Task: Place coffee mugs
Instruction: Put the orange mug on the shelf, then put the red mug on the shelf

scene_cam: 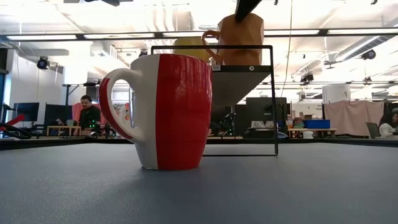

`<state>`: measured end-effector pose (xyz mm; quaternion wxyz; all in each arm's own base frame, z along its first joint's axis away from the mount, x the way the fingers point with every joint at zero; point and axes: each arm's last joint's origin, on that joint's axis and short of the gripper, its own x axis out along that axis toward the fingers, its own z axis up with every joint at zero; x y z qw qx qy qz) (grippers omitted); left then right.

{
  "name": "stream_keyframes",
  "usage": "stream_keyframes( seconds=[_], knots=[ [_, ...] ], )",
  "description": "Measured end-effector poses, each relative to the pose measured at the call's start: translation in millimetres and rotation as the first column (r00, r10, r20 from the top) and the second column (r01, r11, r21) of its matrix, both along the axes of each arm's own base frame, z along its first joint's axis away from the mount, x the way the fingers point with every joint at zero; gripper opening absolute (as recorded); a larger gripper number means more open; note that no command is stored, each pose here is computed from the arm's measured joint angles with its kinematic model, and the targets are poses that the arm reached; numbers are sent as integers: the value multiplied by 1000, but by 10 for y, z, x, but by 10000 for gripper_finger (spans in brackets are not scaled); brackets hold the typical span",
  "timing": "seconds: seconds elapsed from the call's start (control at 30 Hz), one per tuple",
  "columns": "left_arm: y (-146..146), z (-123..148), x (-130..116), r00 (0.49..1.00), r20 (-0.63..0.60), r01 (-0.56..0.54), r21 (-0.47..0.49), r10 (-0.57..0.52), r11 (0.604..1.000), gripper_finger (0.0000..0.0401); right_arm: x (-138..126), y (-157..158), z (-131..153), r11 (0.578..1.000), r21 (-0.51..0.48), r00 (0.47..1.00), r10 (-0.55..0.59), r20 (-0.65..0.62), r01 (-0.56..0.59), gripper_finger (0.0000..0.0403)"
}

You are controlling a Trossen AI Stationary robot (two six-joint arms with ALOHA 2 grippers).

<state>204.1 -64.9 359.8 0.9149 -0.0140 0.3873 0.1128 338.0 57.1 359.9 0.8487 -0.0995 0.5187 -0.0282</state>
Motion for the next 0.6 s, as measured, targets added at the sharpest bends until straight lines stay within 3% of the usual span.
stream_keyframes(
  seconds=[0.37,0.6],
  knots=[
    [-33,-3,50,1000,18,17,-10,-17,1000,57,-284,-54,334,999,41,993,-34,116,30,57],
    [-328,-110,273,979,29,202,-42,-201,978,57,-503,-49,519,995,92,971,-59,231,38,57]
  ],
)
